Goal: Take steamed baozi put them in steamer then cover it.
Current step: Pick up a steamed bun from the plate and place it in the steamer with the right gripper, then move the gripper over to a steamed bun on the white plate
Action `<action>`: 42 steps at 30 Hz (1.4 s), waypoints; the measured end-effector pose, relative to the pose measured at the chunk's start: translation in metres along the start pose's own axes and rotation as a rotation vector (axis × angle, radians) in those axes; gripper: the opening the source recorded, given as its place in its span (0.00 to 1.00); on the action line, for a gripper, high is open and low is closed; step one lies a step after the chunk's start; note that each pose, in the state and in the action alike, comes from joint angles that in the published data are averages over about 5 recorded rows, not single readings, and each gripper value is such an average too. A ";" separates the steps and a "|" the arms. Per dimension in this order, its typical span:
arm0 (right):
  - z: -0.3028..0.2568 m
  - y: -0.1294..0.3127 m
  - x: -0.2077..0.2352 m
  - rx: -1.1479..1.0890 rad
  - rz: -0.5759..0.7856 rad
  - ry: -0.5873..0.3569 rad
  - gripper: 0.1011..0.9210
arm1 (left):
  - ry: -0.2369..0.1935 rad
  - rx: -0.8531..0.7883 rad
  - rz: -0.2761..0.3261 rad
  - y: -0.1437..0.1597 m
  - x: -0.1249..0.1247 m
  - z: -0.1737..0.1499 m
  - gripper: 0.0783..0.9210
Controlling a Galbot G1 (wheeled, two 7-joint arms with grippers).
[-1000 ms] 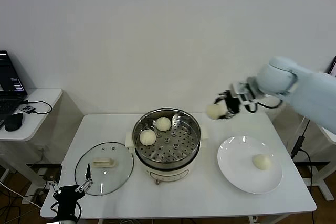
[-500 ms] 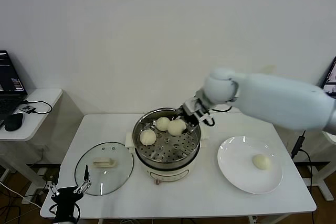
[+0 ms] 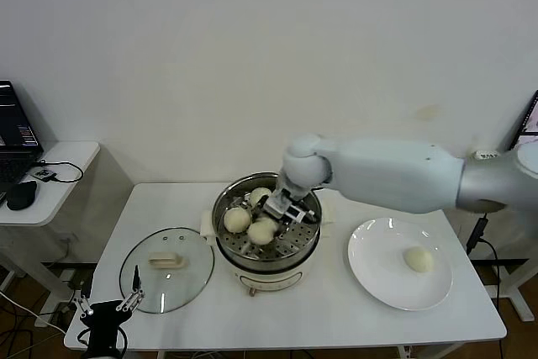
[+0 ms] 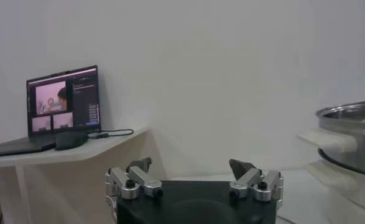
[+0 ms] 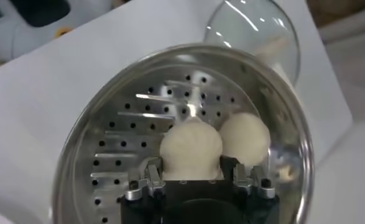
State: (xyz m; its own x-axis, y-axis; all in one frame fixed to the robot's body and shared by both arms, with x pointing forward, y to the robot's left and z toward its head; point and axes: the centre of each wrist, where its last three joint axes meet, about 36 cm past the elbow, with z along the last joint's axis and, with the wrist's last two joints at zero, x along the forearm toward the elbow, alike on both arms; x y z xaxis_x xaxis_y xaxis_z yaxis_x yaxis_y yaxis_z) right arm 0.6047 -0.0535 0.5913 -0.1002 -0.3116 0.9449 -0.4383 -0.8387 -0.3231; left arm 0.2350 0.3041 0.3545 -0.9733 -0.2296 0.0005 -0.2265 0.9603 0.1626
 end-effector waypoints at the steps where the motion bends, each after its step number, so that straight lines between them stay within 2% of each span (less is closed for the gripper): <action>1: -0.002 -0.001 -0.003 0.013 -0.005 -0.001 0.61 | 0.000 0.000 0.000 0.000 0.000 0.000 0.88; 9: -0.008 -0.004 -0.012 0.086 -0.032 0.000 0.63 | -0.001 0.002 -0.003 0.000 0.000 0.000 0.88; 17: -0.008 -0.005 -0.003 0.116 -0.020 0.006 0.86 | -0.003 0.003 -0.002 -0.001 0.001 -0.001 0.88; 27: 0.008 0.006 0.050 0.058 0.041 0.041 0.88 | -0.010 -0.009 0.001 0.004 -0.001 -0.002 0.88; 34: 0.036 0.053 0.096 -0.122 0.072 0.105 0.88 | -0.012 -0.022 0.009 0.007 -0.005 0.000 0.88; 42: 0.067 0.149 0.128 -0.430 0.101 0.183 0.88 | -0.009 -0.033 0.029 0.008 -0.005 0.001 0.88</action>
State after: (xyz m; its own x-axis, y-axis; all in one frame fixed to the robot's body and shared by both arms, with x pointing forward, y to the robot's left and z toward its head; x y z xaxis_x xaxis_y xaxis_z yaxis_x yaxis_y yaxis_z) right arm 0.5867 -0.2488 0.6599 -0.3005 -0.2659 0.9160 -0.7440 -0.5356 -0.3996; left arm 0.2385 0.3127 0.3547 -0.9798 -0.2001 -0.0026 -0.1968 0.9609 0.1949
